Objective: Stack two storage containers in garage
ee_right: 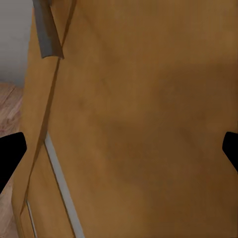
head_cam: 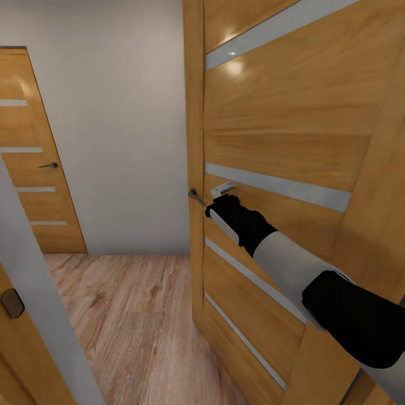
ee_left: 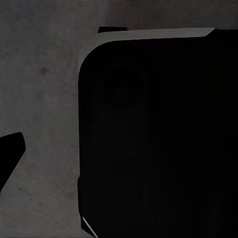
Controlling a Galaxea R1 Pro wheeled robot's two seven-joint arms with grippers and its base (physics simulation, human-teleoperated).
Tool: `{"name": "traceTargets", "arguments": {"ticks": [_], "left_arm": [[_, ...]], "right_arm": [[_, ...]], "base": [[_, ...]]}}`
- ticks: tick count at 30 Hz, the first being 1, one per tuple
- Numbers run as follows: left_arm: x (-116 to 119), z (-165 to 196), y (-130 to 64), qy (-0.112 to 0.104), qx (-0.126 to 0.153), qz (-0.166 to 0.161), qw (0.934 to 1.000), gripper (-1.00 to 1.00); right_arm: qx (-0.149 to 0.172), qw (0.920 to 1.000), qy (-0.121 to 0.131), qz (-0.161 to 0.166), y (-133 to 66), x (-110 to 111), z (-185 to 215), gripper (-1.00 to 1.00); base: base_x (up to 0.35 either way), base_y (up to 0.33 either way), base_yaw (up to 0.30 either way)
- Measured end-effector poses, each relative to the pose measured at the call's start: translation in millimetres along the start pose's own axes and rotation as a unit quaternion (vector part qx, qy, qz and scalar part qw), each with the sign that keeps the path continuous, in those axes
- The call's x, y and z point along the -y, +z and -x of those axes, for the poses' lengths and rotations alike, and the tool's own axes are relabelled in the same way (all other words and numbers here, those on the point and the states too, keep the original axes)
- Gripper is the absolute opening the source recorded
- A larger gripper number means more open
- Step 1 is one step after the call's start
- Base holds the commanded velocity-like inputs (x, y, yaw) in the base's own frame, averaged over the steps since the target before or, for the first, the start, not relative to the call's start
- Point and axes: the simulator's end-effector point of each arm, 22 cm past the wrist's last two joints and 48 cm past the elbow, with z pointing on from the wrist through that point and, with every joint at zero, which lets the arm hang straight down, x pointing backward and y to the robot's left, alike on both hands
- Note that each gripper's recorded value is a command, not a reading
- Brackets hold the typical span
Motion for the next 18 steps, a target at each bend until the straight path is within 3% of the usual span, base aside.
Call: {"name": "traceTargets", "arguments": {"ticks": [8, 18], "left_arm": [[0.0, 0.0, 0.0, 0.000, 0.000, 0.000, 1.0000, 1.00], [0.0, -0.1, -0.1, 0.000, 0.000, 0.000, 1.0000, 1.00]], "right_arm": [[0.000, 1.0000, -0.002, -0.002, 0.5, 0.9, -0.4, 1.00], [-0.002, 1.0000, 0.002, 0.000, 0.7, 0.1, -2.1, 1.00]], "base": [[0.017, 0.000, 0.000], [0.282, 0.000, 0.000]]}}
